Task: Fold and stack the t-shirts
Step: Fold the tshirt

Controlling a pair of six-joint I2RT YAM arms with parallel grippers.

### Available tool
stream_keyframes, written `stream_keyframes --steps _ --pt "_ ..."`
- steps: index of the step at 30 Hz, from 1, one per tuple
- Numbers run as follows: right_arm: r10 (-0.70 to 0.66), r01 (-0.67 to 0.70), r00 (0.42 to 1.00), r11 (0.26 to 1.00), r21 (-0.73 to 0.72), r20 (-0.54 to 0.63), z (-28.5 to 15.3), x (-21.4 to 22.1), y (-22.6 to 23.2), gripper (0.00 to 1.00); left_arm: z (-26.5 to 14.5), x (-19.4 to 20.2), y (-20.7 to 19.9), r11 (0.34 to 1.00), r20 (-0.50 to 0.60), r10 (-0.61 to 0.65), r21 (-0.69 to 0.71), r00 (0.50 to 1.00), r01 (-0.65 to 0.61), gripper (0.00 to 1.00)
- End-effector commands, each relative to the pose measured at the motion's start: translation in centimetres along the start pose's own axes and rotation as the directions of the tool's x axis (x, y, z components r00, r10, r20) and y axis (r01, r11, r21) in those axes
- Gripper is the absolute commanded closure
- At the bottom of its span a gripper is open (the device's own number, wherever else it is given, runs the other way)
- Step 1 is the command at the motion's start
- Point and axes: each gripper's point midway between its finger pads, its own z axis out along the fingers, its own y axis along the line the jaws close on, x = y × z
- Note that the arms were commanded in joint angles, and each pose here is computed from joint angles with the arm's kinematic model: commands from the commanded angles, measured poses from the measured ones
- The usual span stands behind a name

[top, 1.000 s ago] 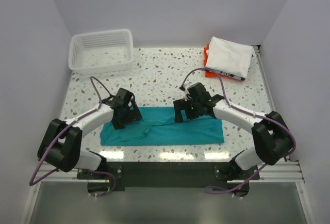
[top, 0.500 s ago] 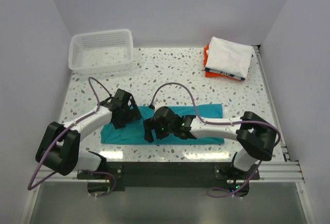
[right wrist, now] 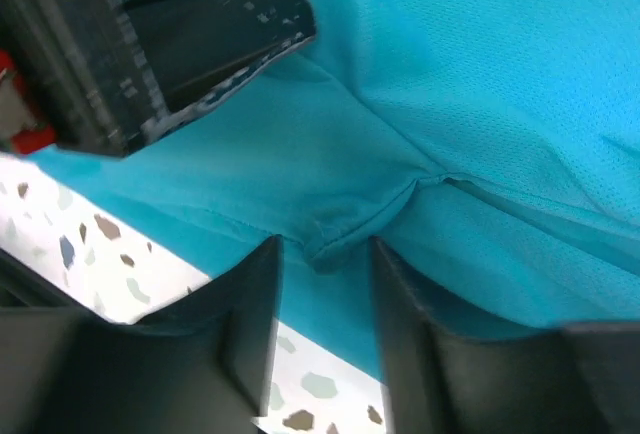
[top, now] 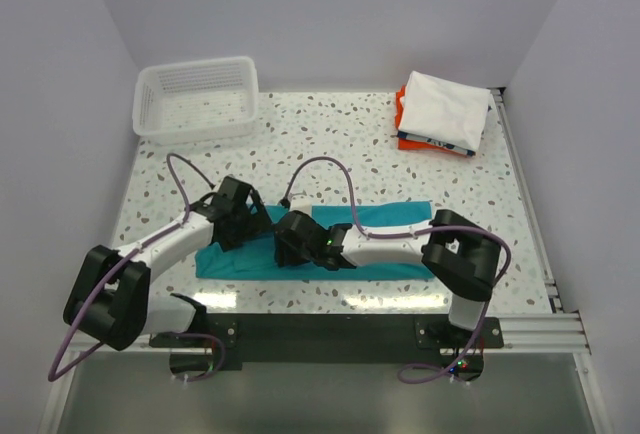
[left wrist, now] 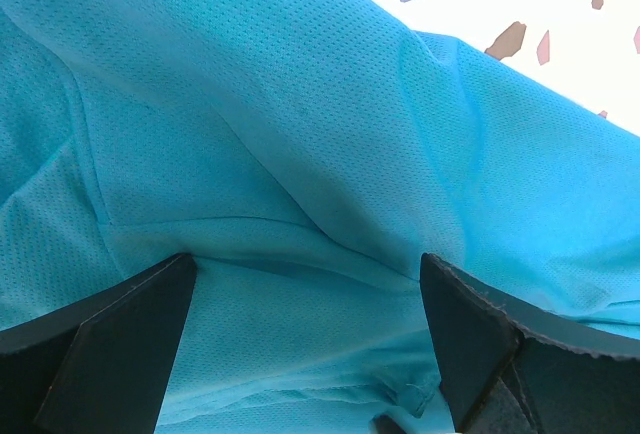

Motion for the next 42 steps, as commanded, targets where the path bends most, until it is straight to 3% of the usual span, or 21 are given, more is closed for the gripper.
stream_keyframes --steps 1,6,9,15,21,23,25,26,27,29,32,33,37,40,42 --pt "0.05 -0.053 0.995 0.998 0.04 0.087 0.3 -2.2 0.3 0.6 0.4 2.0 2.0 0.998 -0.061 -0.019 -0.053 0.998 0.016 0.0" --pt "0.049 -0.058 0.995 0.993 0.102 0.088 0.5 -1.9 -1.0 0.81 0.5 2.1 2.3 0.998 -0.06 -0.023 -0.062 0.998 0.02 0.0" --pt "0.048 -0.056 0.996 0.993 0.102 0.073 0.2 -1.4 -1.3 1.0 0.5 1.9 2.4 0.997 -0.052 -0.024 -0.071 0.998 0.021 0.0" --pt "0.062 -0.064 0.997 0.996 0.062 0.036 -1.1 -0.7 -0.9 1.0 0.5 1.7 2.9 0.995 -0.046 -0.037 -0.09 0.998 0.033 0.0" --pt "0.085 -0.085 0.996 0.996 0.038 -0.017 -1.6 1.2 -1.1 0.93 0.3 1.5 3.4 0.993 -0.042 -0.042 -0.113 0.998 0.037 0.0" --pt "0.074 -0.074 0.997 0.997 0.024 -0.006 -2.0 0.9 -0.9 0.9 0.1 1.5 3.6 0.992 -0.042 -0.045 -0.119 0.998 0.039 0.0" --pt "0.067 -0.067 0.998 0.998 0.017 -0.001 -2.3 0.7 -0.9 0.79 0.0 1.4 3.4 0.993 -0.037 -0.044 -0.107 0.998 0.04 0.0" --pt "0.061 -0.061 0.998 0.998 0.003 0.012 -2.7 0.2 -0.6 0.72 -0.2 1.3 3.3 0.995 -0.035 -0.036 -0.099 0.999 0.032 0.0" --pt "0.052 -0.052 0.998 0.999 -0.005 0.019 -3.0 0.0 -0.4 0.57 -0.3 1.2 3.1 0.995 -0.035 -0.033 -0.092 0.999 0.03 0.0" --pt "0.026 -0.026 0.999 1.0 -0.017 0.041 -3.7 -0.9 -0.1 0.5 -0.6 1.0 2.8 0.997 -0.031 -0.025 -0.077 0.999 0.023 0.0" --pt "-0.007 0.011 0.997 0.998 -0.054 0.08 -6.0 -2.8 0.9 0.28 -1.2 0.5 2.1 0.999 -0.019 -0.009 -0.048 1.0 0.008 0.0" --pt "-0.015 0.021 0.994 0.998 -0.051 0.109 -6.7 -3.8 1.0 0.01 -1.5 0.3 1.9 0.999 -0.016 -0.008 -0.038 1.0 0.007 0.0" --pt "-0.059 0.05 0.972 0.998 0.045 0.226 -10.1 -7.7 -1.6 0.01 -2.9 -0.7 1.0 1.0 0.016 -0.004 -0.008 1.0 0.004 0.0" --pt "-0.057 0.024 0.971 0.989 0.143 0.232 -11.0 -9.1 -6.2 0.01 -3.5 -1.0 1.8 0.998 0.03 -0.023 -0.057 0.999 0.025 0.0" --pt "-0.025 0.001 0.986 0.99 0.142 0.167 -10.6 -8.2 -8.9 0.01 -3.5 -0.9 1.5 0.999 0.025 -0.026 -0.042 0.999 0.027 0.0"
